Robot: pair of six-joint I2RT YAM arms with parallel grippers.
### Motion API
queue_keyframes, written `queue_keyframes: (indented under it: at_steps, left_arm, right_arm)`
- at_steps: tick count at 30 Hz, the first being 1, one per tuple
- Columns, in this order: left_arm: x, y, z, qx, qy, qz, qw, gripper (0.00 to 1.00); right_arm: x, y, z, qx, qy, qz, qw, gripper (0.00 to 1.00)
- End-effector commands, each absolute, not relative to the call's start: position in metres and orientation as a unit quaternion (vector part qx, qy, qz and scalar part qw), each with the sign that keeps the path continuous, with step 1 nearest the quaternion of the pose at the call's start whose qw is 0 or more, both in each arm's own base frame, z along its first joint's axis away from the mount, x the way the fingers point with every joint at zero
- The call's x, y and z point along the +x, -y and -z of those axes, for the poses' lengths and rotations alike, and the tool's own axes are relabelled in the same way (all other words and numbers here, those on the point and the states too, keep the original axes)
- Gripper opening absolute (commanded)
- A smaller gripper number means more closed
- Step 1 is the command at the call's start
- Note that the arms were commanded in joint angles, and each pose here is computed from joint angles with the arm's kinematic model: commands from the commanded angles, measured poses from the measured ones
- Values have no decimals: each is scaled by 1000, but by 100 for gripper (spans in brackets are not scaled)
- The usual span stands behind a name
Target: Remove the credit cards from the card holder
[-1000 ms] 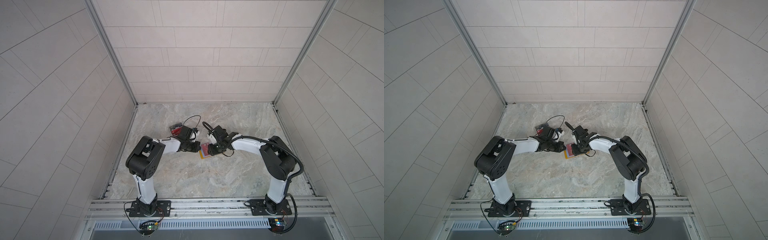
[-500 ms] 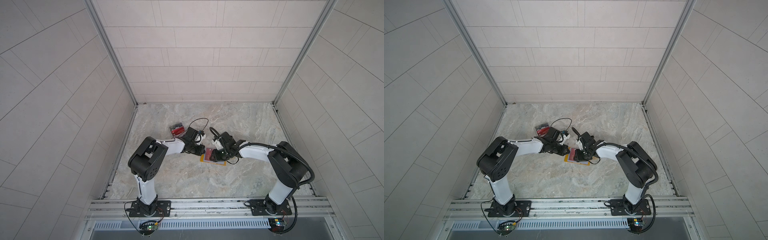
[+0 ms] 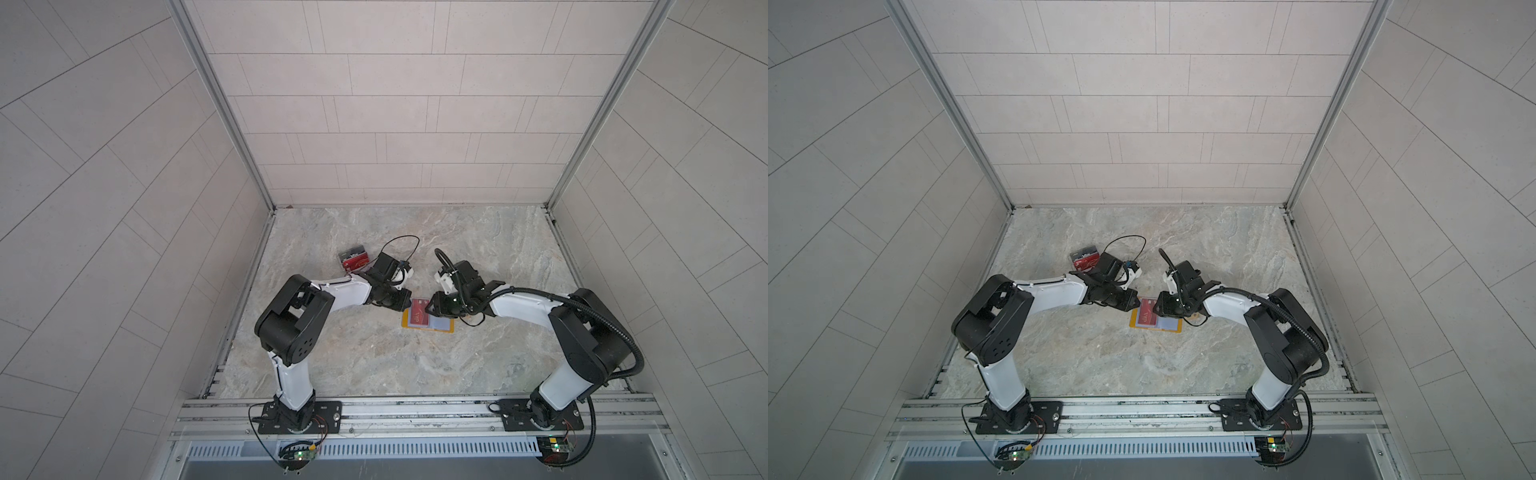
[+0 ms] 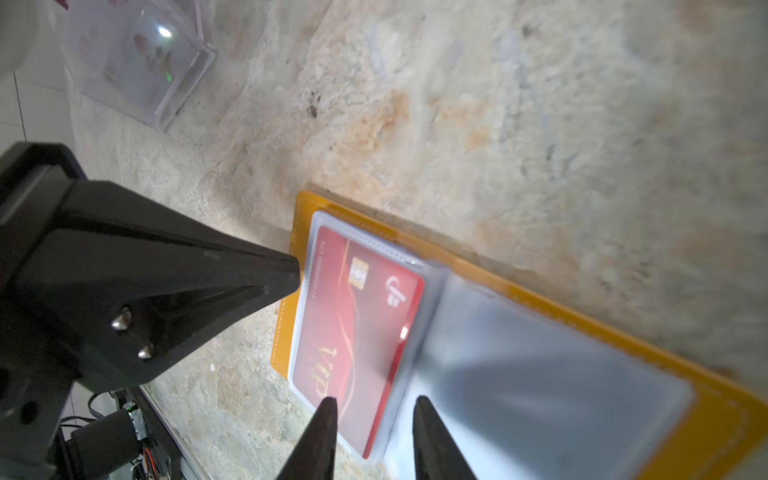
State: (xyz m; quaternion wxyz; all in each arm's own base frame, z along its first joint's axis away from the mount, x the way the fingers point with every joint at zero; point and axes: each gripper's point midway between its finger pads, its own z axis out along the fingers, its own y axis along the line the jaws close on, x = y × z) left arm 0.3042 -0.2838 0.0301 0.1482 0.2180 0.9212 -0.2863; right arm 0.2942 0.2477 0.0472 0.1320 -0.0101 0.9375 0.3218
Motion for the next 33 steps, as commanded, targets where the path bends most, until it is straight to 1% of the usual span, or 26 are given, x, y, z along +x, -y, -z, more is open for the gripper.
queue_keyframes:
  at_steps: [1, 5, 14, 33]
  left_arm:
    - [303, 282, -41, 218, -923, 279, 151, 6]
    - [297, 274, -34, 212, -930, 265, 144, 6]
    - [288, 273, -21, 215, -930, 270, 127, 6]
    - [284, 273, -8, 215, -933, 267, 115, 5]
  right_arm:
    - [301, -254, -53, 12, -922, -363, 133, 32]
    - [304, -258, -52, 21, -912, -391, 126, 30]
    - [304, -255, -37, 29, -916, -383, 114, 28]
    - [300, -255, -32, 42, -914, -391, 100, 27]
